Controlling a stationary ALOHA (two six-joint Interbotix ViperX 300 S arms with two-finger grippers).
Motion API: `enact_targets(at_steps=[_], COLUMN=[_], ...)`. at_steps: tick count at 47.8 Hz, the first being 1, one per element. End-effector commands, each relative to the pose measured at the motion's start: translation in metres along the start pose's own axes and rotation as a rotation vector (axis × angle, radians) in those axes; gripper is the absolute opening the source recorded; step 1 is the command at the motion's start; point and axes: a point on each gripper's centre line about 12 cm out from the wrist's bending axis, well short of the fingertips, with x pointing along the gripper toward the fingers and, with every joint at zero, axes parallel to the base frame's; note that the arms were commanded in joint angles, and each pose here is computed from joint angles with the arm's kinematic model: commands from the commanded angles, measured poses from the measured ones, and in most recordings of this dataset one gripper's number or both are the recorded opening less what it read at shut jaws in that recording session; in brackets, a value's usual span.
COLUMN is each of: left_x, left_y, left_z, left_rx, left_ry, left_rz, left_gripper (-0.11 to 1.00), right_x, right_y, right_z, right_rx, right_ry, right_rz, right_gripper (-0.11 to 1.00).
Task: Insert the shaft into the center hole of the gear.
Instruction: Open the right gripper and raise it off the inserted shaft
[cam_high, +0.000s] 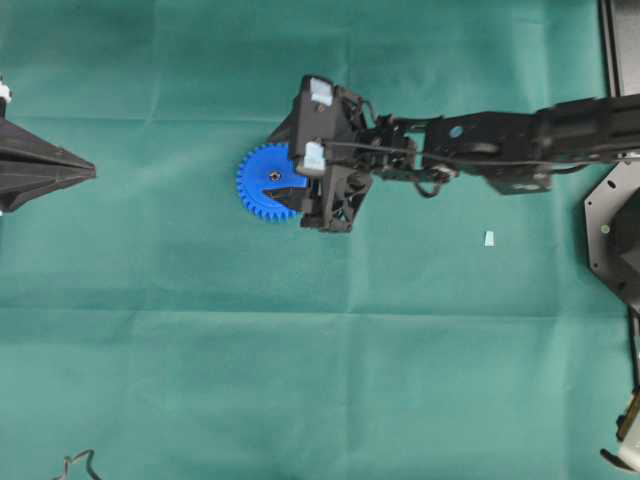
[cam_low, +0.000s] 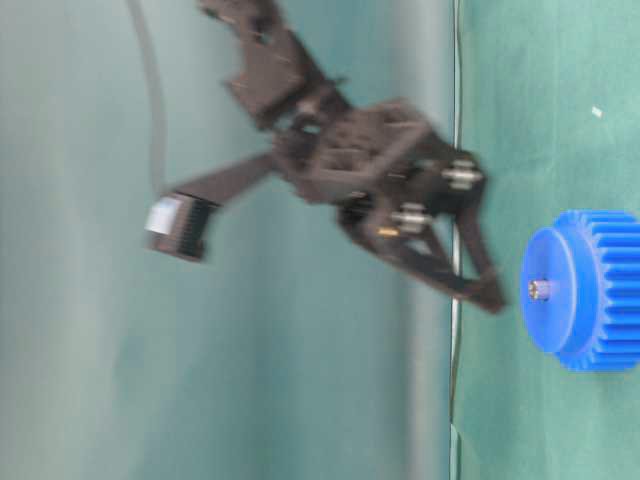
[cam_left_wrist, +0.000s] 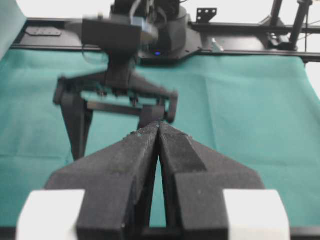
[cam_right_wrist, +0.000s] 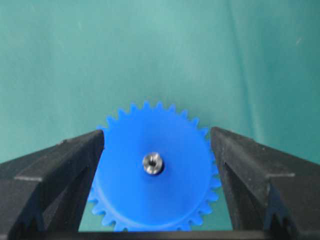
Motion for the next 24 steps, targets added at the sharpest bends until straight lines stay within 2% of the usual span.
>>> enact_targets(at_steps=[1, 7, 11, 24], left_x=[0.003, 0.002, 0.002, 0.002], left_y=[0.000, -0.001, 0.000, 0.000], left_z=[0.008, 0.009, 0.009, 0.009], left_rx=[0.003, 0.003, 0.003, 0.003], left_ry=[-0.020, -0.023, -0.023, -0.020], left_rz=[-0.002, -0.004, -0.002, -0.002], left_gripper=[0.00, 0.00, 0.00, 0.00], right_x=[-0.025, -0.055, -0.071, -0.091], right_y=[0.004, 0.007, 0.007, 0.006], right_z=[0.032, 0.053, 0.059, 0.054], right_rx=[-0.008, -0.017, -0.020, -0.011], right_ry=[-0.081, -0.146, -0.177, -0.224], right_rz=[0.012, 0.021, 0.023, 0.026], right_gripper=[0.88, 0.88, 0.88, 0.88])
